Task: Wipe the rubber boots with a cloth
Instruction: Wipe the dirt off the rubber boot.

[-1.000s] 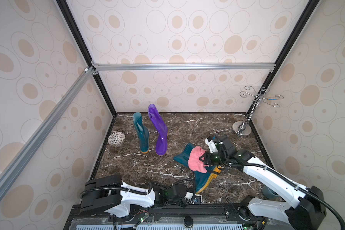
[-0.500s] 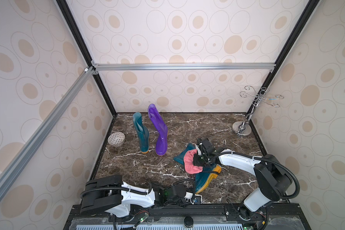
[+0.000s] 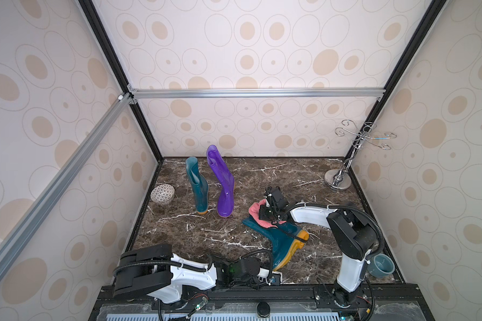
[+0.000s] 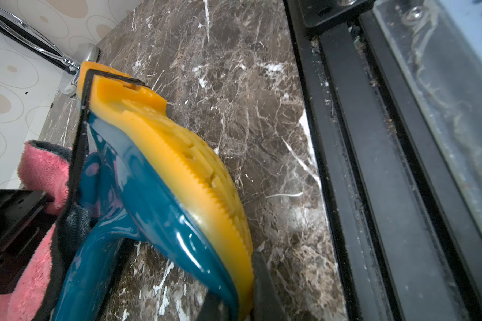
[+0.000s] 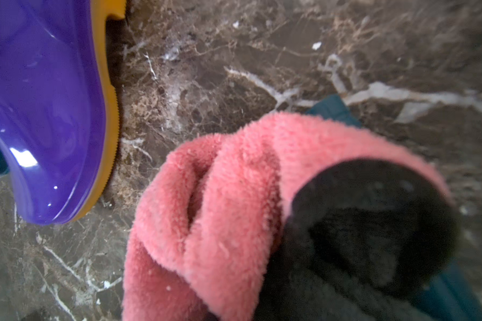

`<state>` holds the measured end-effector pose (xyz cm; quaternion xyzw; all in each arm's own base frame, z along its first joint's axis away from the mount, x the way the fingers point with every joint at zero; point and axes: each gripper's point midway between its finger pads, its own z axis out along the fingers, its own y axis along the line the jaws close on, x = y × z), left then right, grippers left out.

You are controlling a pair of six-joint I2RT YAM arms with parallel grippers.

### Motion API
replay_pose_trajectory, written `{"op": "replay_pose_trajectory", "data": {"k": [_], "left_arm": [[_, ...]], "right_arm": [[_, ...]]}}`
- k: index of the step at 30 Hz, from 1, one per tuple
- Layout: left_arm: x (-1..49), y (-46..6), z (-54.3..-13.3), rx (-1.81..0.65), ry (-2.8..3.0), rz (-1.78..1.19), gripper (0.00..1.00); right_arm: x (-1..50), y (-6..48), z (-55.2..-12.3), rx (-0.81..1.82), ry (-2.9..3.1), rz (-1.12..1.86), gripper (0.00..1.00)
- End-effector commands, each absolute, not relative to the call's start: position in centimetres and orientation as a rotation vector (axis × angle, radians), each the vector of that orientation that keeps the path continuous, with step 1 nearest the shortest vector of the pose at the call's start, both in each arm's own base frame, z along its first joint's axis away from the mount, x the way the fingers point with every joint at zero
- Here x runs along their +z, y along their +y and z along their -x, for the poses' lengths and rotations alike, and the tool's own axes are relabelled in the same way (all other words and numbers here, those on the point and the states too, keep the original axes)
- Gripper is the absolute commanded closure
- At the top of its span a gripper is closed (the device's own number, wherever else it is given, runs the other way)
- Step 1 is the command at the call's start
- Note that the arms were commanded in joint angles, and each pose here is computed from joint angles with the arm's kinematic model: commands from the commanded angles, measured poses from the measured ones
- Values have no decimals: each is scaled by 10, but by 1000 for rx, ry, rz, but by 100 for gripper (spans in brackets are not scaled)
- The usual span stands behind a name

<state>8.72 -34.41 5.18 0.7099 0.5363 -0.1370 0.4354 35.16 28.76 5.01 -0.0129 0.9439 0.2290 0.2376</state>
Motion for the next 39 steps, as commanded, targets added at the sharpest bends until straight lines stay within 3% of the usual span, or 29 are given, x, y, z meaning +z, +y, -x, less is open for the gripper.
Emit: {"op": "replay_pose_trajectory", "data": {"k": [1, 12, 19, 24, 27, 33, 39], "left_arm": [[59, -354, -70, -426, 1256, -1796, 100], [61, -354, -75, -386, 1258, -1794, 100], [62, -356, -75, -379, 1251, -1800, 100], [63, -355, -76, -373, 1252, -1794, 100], [66, -354, -77, -370, 1244, -1786, 100], [68, -353, -78, -358, 1237, -1779, 100], [69, -352, -78, -355, 1231, -1780, 100]], "right_arm": [[105, 284, -344, 707, 2444, 64, 100], [145, 165, -238, 408, 2560, 8, 100], [247, 97, -213, 267, 2313, -19, 100], [304, 111, -201, 369, 2298, 119, 100], [312, 132, -196, 502, 2340, 138, 100], [280, 213, -199, 901, 2454, 213, 100], [193, 237, -221, 766, 2629, 242, 100]]}}
